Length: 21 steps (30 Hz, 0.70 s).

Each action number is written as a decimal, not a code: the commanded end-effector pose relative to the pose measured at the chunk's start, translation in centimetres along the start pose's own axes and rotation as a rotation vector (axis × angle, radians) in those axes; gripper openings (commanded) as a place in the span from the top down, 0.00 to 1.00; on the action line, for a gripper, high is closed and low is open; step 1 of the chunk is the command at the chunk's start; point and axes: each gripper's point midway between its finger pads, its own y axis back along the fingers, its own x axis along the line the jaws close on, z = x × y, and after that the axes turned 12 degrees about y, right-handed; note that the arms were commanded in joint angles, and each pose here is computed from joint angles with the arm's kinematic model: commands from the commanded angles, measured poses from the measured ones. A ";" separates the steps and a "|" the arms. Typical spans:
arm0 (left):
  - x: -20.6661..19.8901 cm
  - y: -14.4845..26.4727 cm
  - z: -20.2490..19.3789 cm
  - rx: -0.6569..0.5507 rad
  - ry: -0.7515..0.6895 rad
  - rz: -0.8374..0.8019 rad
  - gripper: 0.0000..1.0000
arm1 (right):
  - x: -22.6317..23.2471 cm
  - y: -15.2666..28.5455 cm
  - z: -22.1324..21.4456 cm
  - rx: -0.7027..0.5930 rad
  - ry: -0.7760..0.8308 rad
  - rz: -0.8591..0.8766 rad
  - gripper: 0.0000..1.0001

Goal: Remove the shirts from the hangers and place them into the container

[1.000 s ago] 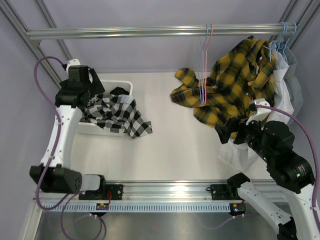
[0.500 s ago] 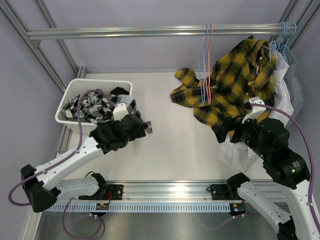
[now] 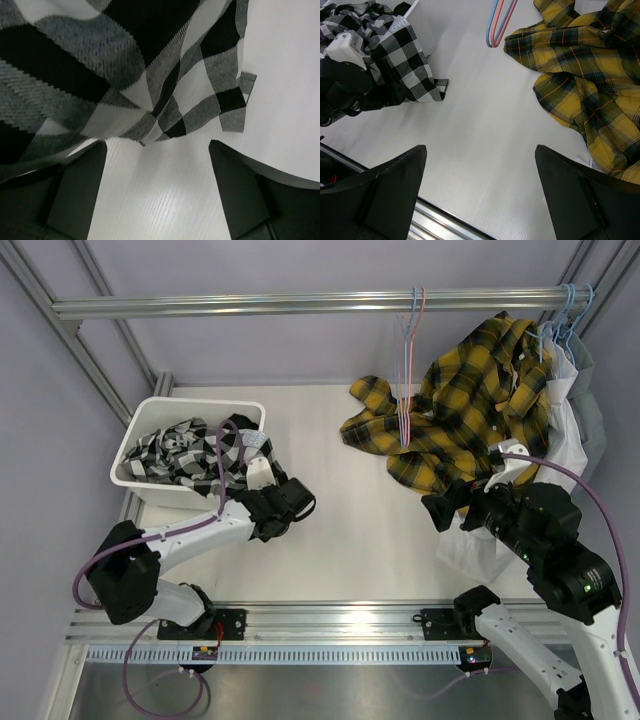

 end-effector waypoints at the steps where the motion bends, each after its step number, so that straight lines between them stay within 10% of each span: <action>1: -0.9 -1.7 2.4 -0.139 0.117 0.003 0.16 | 0.3 0.3 0.3 -0.018 0.028 0.024 0.01; 10: -0.9 -3.8 2.3 -0.170 0.110 0.017 0.38 | 0.4 0.7 -0.4 0.004 0.040 0.030 0.01; 21: -0.5 -1.0 3.8 -0.099 0.110 -0.007 0.91 | 0.3 1.4 -0.6 0.001 0.034 0.024 0.01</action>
